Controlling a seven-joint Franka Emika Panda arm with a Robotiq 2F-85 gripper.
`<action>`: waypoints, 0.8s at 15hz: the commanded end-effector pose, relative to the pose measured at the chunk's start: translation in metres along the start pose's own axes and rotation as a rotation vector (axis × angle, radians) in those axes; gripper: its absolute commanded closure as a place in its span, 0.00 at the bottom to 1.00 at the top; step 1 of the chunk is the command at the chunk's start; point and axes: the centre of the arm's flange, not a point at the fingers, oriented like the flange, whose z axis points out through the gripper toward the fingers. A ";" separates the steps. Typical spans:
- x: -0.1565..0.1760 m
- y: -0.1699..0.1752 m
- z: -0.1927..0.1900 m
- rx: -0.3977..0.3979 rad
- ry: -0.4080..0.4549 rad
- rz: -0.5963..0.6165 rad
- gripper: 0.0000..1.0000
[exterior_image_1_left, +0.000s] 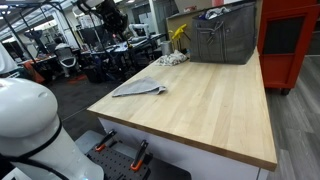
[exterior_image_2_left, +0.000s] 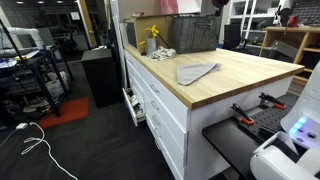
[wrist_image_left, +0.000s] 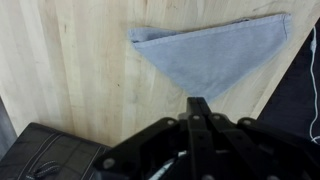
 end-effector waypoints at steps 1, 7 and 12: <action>0.000 0.000 0.001 0.000 -0.001 0.000 0.72; 0.006 -0.042 -0.011 0.064 0.052 0.083 0.34; 0.007 -0.084 -0.010 0.063 0.018 0.160 0.00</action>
